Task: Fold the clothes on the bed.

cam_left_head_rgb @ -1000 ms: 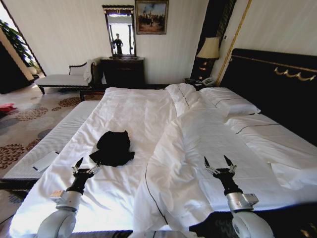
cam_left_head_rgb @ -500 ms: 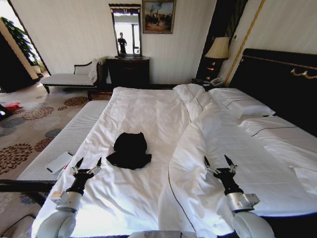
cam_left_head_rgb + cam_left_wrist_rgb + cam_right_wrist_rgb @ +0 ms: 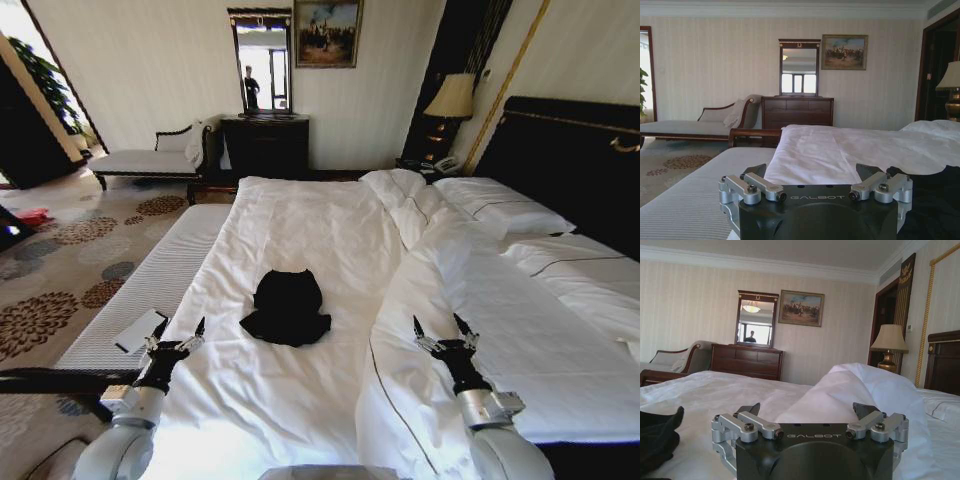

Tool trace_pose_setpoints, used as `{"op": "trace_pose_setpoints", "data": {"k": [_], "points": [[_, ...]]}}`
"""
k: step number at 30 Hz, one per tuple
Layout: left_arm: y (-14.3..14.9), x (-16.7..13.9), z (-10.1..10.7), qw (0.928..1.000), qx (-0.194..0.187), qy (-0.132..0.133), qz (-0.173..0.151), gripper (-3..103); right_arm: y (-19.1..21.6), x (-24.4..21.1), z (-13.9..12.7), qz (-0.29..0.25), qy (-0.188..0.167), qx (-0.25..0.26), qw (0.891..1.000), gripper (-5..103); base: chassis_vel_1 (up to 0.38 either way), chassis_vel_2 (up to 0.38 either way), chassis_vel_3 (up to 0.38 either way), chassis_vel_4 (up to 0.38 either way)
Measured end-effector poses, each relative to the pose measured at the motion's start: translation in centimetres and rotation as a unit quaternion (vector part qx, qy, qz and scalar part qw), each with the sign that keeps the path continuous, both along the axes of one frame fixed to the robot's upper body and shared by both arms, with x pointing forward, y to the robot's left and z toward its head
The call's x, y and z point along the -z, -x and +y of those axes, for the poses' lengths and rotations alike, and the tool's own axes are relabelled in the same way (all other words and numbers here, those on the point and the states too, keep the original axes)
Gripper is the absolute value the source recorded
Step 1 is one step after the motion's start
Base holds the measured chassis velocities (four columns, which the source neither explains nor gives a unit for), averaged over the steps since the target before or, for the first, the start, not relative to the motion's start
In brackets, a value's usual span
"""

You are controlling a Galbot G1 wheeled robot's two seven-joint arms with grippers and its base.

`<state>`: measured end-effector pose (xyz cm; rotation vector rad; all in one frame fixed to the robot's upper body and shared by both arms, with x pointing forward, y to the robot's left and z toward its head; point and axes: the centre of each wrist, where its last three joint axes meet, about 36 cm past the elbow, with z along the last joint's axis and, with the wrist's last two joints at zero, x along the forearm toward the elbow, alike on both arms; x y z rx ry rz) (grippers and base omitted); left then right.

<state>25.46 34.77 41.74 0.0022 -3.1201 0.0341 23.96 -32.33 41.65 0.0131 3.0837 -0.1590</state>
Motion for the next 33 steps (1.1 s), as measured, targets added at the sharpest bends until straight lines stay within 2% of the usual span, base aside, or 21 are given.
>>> {"op": "trace_pose_setpoints", "data": {"k": [8, 13, 17, 22, 28, 33], "points": [[0.3, 0.2, 0.0, 1.0, -0.001, 0.0, 0.002, 100, 1.4, -2.5, 1.3, -0.012, -0.02, 0.01, 1.0, 100, 0.046, 0.051, -0.046, -0.052], [0.8, 0.4, 0.0, 1.0, -0.004, 0.001, 0.004, 100, 2.8, -4.3, 1.4, 0.003, -0.034, 0.037, 0.999, 100, 0.0, 0.0, 0.0, 0.0], [2.1, 0.8, 0.4, 0.9999, -0.013, 0.001, 0.009, 100, 4.2, -5.4, 1.9, 0.047, -0.072, 0.049, 0.995, 100, 0.0, 0.0, 0.0, 0.0], [2.5, 1.1, 0.4, 0.9998, -0.017, 0.001, 0.011, 100, 7.0, -7.2, 2.6, 0.089, -0.094, 0.056, 0.99, 100, 0.0, 0.0, 0.0, 0.0], [2.9, 1.5, 0.3, 0.9996, -0.024, 0.005, 0.014, 100, 7.6, -7.4, 2.8, 0.104, -0.079, 0.061, 0.99, 100, 0.0, 0.0, 0.0, 0.0], [2.6, 2.0, 0.4, 0.9995, -0.026, 0.007, 0.016, 100, 7.2, -5.2, 2.0, 0.133, -0.072, 0.072, 0.986, 100, 0.0, 0.0, 0.0, 0.0]]}}
